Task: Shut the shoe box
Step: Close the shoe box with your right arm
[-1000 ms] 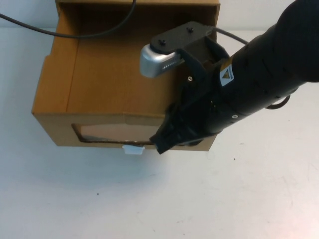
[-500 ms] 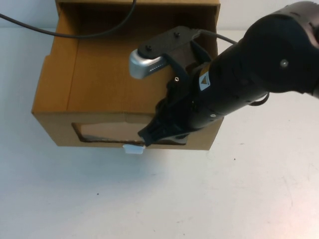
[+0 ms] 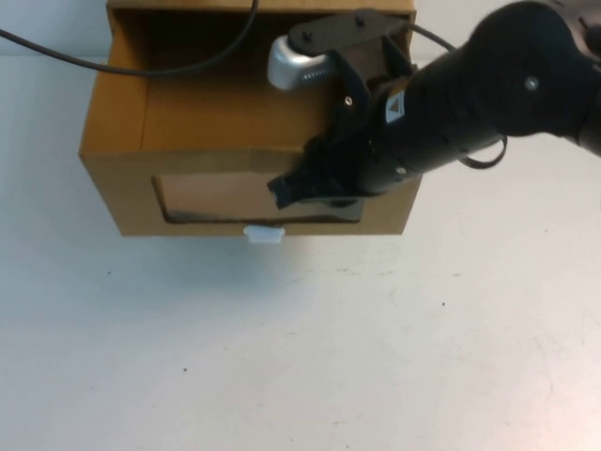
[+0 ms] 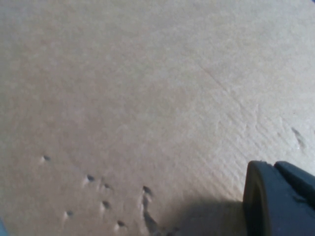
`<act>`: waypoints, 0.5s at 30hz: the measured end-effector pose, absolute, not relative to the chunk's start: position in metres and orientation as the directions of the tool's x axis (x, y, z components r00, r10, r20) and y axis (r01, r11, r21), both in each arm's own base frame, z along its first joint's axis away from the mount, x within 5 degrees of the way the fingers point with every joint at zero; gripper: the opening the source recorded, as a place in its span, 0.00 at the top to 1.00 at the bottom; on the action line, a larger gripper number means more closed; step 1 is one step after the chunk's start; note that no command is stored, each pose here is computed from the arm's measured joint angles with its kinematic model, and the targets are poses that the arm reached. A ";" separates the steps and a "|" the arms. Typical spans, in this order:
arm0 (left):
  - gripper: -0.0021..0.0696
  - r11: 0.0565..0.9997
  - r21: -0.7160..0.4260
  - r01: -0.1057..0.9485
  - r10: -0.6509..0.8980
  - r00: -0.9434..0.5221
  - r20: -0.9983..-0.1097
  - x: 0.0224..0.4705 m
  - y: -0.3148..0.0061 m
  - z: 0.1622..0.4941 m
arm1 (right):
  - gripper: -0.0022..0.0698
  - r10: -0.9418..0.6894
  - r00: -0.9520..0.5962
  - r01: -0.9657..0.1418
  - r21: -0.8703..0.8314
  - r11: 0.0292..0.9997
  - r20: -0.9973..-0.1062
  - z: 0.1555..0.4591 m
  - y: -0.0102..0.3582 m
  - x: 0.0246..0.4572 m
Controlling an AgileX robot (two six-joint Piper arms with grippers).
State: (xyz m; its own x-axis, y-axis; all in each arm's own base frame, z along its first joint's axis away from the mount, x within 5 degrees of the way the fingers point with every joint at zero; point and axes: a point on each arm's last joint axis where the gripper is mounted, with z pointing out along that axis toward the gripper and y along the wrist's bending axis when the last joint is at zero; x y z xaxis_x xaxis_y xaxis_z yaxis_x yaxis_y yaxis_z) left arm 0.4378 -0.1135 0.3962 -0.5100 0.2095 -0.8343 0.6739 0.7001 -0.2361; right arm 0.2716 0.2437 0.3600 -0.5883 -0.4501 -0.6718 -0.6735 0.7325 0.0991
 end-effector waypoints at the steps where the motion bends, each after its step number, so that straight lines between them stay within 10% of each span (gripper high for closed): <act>1: 0.98 0.700 -0.236 0.674 0.209 -0.510 -0.834 0.438 -0.113 0.396 | 0.99 -0.447 -0.583 -0.674 0.097 0.732 -0.679 0.362 0.245 0.275; 15: 0.98 0.699 -0.239 0.674 0.210 -0.513 -0.832 0.438 -0.114 0.396 | 0.99 -0.428 -0.573 -0.688 0.127 0.715 -0.699 0.370 0.264 0.332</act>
